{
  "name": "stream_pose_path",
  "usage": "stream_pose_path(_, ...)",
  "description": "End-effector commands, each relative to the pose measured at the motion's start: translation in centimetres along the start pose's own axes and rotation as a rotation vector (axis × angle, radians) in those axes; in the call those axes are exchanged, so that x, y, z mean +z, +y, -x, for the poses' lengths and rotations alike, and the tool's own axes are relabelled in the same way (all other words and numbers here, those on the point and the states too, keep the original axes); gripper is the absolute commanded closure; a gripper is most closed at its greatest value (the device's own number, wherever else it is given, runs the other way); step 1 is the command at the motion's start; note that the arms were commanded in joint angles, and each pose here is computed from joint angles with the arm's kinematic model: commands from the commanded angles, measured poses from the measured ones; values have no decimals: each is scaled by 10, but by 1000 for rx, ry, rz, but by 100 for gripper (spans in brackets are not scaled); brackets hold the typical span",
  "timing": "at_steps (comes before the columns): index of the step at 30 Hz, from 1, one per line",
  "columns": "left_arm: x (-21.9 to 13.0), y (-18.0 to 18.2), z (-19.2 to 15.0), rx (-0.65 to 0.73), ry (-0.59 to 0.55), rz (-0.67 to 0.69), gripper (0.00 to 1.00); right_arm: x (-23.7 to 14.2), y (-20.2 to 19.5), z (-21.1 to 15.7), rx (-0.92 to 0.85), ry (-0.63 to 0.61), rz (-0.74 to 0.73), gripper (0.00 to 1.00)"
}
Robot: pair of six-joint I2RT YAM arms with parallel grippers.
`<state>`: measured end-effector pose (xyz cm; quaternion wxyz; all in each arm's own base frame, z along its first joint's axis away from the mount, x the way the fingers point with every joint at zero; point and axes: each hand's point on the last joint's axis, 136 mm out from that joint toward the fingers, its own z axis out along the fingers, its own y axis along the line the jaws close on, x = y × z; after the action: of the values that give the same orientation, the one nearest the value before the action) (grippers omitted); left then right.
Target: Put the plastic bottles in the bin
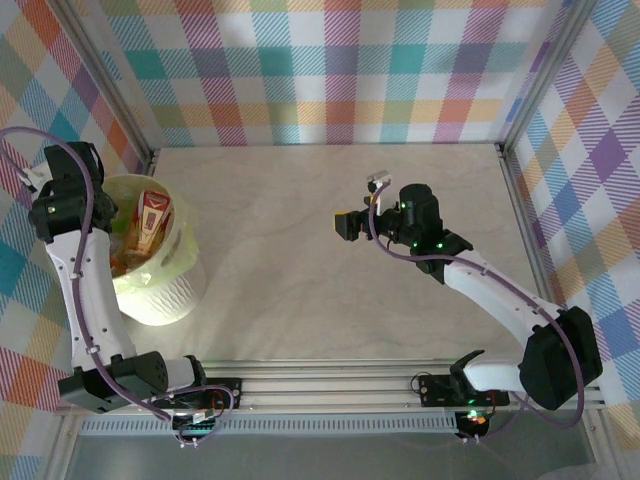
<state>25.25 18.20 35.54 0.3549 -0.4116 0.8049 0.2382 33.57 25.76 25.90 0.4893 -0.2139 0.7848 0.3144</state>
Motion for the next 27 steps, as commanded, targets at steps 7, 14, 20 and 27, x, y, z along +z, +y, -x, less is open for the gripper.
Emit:
stream_pose_path(7, -18, -23, 9, -60, 11, -182, 1, -4, 5, 15, 3, -24, 13, 0)
stream_pose_path(14, -58, -43, 17, -115, -38, -400, 0, 0, 4, 18, 11, -23, 15, 0)
stream_pose_path(20, -107, -84, 16, -121, -70, -714, 0, 2, 3, 16, 32, -21, 8, 0)
stream_pose_path(27, -122, -114, -5, -108, 8, -882, 0, -2, -2, 15, 41, -26, -24, 0)
